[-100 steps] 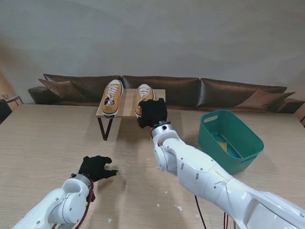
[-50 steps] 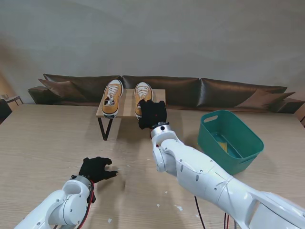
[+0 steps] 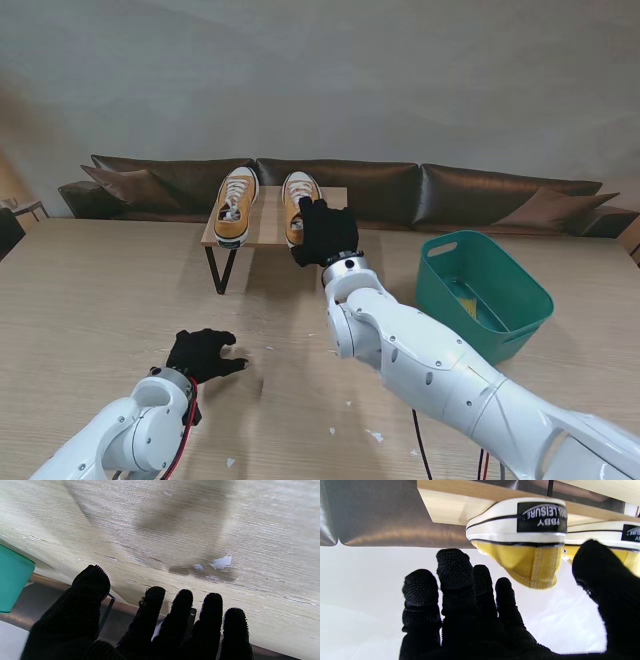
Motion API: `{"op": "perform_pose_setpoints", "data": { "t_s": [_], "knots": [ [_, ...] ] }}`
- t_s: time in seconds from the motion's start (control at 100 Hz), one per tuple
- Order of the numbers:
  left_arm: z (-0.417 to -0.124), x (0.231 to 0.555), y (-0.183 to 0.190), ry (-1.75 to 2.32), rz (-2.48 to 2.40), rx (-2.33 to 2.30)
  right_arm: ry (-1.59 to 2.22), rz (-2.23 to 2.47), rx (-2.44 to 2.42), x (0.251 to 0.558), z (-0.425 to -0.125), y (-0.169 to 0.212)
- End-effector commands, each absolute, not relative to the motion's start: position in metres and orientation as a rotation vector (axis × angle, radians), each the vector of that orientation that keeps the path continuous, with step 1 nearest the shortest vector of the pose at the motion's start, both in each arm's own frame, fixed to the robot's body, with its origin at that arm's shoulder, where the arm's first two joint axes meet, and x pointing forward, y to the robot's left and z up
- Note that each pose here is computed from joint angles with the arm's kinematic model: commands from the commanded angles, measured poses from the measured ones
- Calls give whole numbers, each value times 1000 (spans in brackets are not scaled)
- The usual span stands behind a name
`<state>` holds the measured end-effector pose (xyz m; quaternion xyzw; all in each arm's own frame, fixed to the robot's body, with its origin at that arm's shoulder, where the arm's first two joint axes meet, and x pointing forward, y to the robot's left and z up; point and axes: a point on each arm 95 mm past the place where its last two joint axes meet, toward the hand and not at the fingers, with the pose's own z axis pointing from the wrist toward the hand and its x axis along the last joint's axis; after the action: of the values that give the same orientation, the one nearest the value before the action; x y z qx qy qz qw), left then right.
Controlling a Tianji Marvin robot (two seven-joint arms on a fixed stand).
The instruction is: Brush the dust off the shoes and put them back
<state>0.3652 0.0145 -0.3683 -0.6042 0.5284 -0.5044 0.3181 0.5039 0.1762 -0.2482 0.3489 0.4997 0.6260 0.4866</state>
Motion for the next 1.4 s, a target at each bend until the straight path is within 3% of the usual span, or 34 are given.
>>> {"op": "perform_pose_setpoints", "data": {
  "t_s": [0.0, 0.34, 0.66, 1.02, 1.39],
  "knots": [
    [-368, 366, 12, 1400, -1337, -1600, 1217, 1540, 850, 500, -247, 173],
    [-358, 377, 2, 1413, -1424, -1555, 1070, 1709, 978, 464, -226, 139],
    [-344, 387, -5, 1402, -1530, -1540, 1053, 1861, 1093, 421, -230, 94],
    [-333, 389, -14, 1300, -1701, -1590, 1110, 1986, 1268, 391, -258, 53],
    [-327, 387, -21, 1198, -1833, -1650, 1206, 2059, 1432, 385, -303, 25]
  ]
}}
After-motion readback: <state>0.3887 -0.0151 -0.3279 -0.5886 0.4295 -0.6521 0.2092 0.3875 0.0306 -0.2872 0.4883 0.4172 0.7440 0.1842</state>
